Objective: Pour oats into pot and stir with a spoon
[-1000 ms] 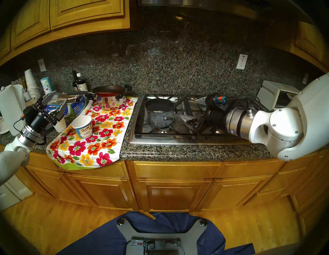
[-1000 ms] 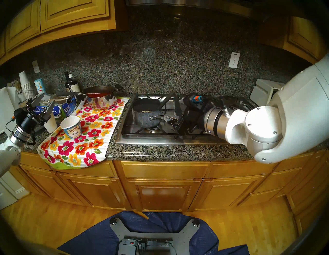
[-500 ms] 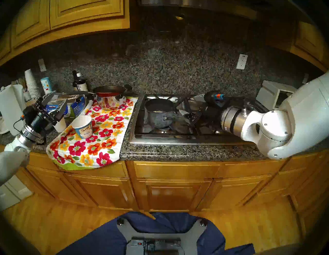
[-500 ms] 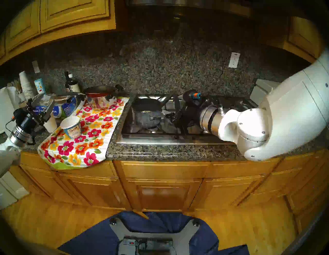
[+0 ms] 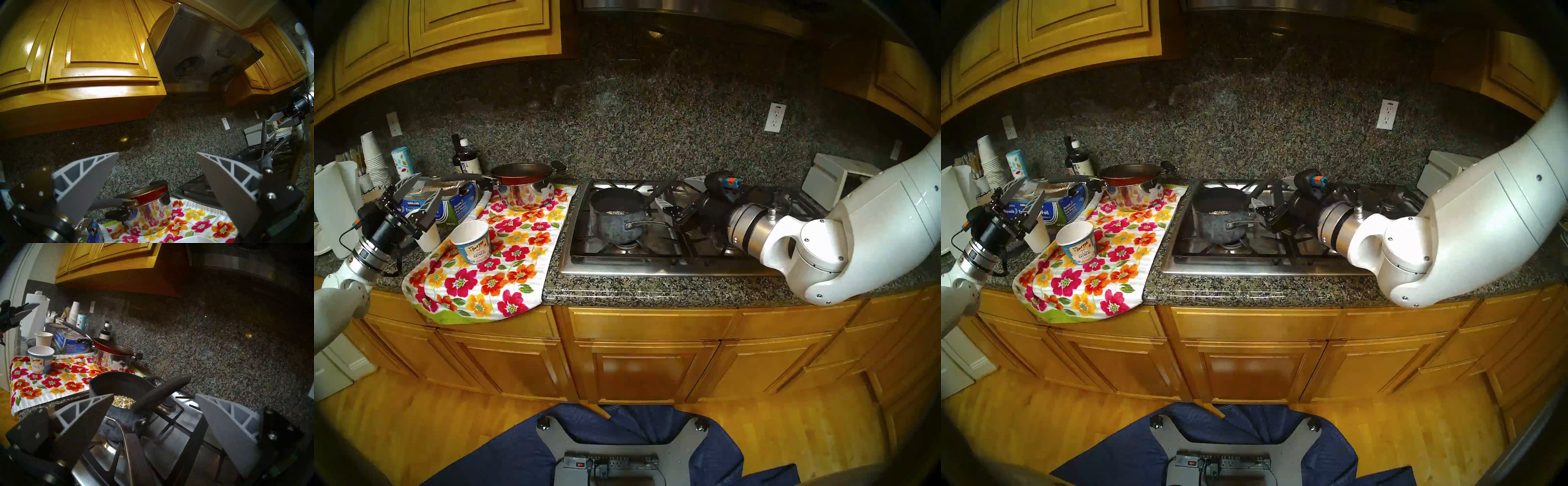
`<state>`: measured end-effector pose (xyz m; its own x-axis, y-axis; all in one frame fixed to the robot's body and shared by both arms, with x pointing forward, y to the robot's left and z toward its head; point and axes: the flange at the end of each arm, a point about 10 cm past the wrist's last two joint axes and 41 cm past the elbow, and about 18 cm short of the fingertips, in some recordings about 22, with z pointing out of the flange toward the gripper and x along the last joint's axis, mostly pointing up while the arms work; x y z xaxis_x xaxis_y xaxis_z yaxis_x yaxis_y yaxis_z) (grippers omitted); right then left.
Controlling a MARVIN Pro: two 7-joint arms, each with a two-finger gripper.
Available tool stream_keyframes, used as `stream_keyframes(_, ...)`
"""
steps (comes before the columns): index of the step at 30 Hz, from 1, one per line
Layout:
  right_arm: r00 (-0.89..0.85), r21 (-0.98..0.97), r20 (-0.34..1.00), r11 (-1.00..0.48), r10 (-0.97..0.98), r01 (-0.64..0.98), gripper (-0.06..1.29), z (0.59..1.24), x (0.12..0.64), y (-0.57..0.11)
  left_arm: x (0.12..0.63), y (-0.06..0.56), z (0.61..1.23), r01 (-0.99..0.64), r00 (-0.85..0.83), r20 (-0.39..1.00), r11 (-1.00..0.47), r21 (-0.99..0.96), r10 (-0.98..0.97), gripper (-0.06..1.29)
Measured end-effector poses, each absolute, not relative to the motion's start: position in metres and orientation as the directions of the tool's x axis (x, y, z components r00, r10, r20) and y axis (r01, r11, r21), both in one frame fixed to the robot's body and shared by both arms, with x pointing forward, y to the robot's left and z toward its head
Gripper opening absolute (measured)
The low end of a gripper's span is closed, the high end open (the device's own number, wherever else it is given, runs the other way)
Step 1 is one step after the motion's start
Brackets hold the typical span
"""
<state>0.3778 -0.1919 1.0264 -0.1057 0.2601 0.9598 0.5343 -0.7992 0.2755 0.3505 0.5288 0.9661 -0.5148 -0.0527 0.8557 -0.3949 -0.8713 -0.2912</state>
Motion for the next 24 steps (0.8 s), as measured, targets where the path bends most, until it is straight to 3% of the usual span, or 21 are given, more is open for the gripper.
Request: stream_keyframes(24,-0.101,0.132,0.990,-0.855,0.093,0.501,1.25,1.004,0.415,-0.179,0.350,0.529,0.966,-0.394,-0.517,0.854,-0.872,-0.292,-0.053,1.22)
